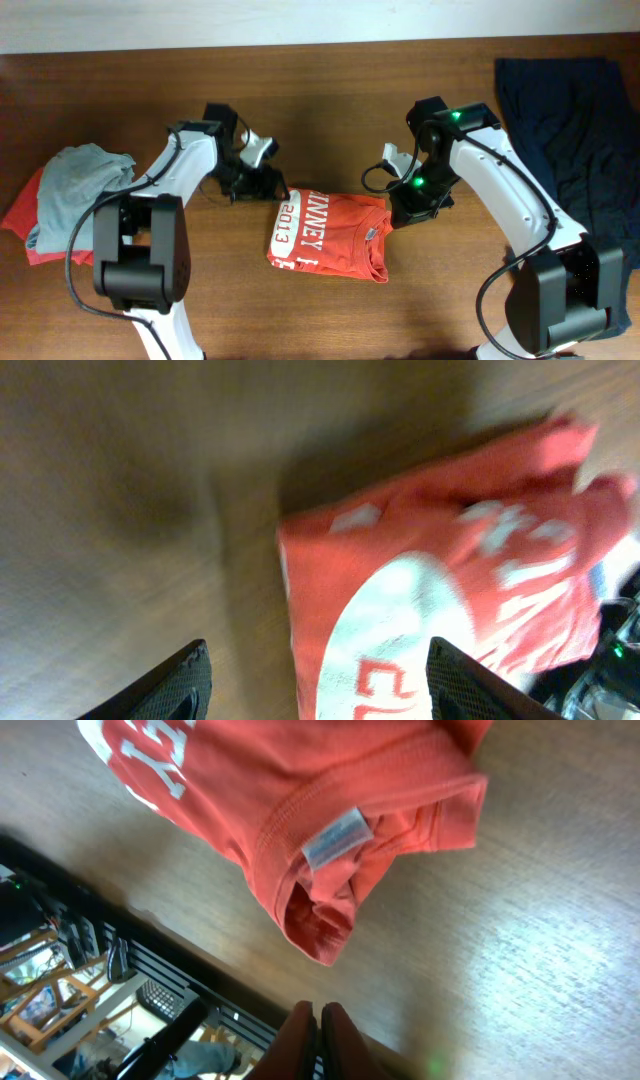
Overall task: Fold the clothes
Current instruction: 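Grasp the bundle with both grippers and rotate it to straighten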
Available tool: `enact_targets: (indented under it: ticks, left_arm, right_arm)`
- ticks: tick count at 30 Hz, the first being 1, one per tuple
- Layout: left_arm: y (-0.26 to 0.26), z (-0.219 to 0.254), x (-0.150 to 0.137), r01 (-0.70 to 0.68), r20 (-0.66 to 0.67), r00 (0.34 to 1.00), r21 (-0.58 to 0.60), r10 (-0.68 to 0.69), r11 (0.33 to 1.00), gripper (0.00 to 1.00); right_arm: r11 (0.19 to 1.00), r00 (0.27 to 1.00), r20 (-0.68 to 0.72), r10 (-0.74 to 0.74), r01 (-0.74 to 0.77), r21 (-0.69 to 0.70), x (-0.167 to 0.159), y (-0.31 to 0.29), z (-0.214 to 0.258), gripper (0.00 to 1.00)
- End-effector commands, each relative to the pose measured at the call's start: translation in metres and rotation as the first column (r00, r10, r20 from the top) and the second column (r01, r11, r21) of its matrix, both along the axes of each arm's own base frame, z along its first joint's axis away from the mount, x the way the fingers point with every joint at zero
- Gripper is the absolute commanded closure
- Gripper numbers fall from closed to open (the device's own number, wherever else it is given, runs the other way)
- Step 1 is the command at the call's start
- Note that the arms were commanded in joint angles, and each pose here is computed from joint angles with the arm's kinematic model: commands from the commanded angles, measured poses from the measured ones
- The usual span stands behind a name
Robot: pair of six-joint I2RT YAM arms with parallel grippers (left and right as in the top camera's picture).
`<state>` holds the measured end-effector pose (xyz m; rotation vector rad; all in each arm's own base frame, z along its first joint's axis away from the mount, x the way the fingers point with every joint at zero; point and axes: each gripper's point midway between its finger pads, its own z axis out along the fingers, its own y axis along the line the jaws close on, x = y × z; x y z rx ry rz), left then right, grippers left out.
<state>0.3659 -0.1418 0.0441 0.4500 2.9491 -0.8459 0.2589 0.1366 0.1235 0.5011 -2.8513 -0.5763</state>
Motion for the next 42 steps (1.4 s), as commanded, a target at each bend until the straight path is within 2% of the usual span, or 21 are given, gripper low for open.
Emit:
enact_targets:
  ticks: [1,8,13,17,26,37,42]
  left_arm:
    - [-0.014,0.039,0.032,0.038,0.191,0.981,-0.012,-0.035,0.999,0.31]
    - [-0.041,0.039,0.055,0.093,0.334,0.937,0.030,-0.097,0.995,0.31]
    - [-0.056,0.026,0.051,0.127,0.324,0.937,0.042,-0.134,0.991,0.31]
    - [-0.057,0.001,0.041,0.136,0.247,0.958,0.053,-0.145,0.989,0.32]
    - [-0.049,-0.024,-0.004,0.145,0.015,0.989,0.085,-0.146,0.986,0.31]
    - [-0.029,-0.021,-0.055,0.171,-0.218,0.966,0.140,-0.138,0.975,0.33]
    - [-0.023,-0.017,-0.072,0.182,-0.292,0.947,0.151,-0.132,0.972,0.41]
  right_arm:
    - [0.999,0.999,-0.045,0.031,-0.032,-0.025,-0.022,0.004,-0.010,0.90]
    - [0.996,0.988,-0.126,0.085,-0.089,-0.028,-0.065,0.040,-0.046,0.91]
    - [0.998,0.994,-0.097,0.047,-0.052,-0.045,-0.071,0.052,-0.077,0.91]
    - [0.988,0.999,-0.047,-0.011,0.004,-0.151,-0.066,0.034,-0.101,0.90]
    - [0.979,0.996,0.090,-0.020,0.038,-0.199,-0.038,0.029,-0.111,0.85]
    - [0.948,0.961,0.277,-0.003,0.091,-0.304,0.002,0.012,-0.115,0.70]
    - [0.937,0.924,0.382,0.002,0.131,-0.323,0.026,0.009,-0.113,0.68]
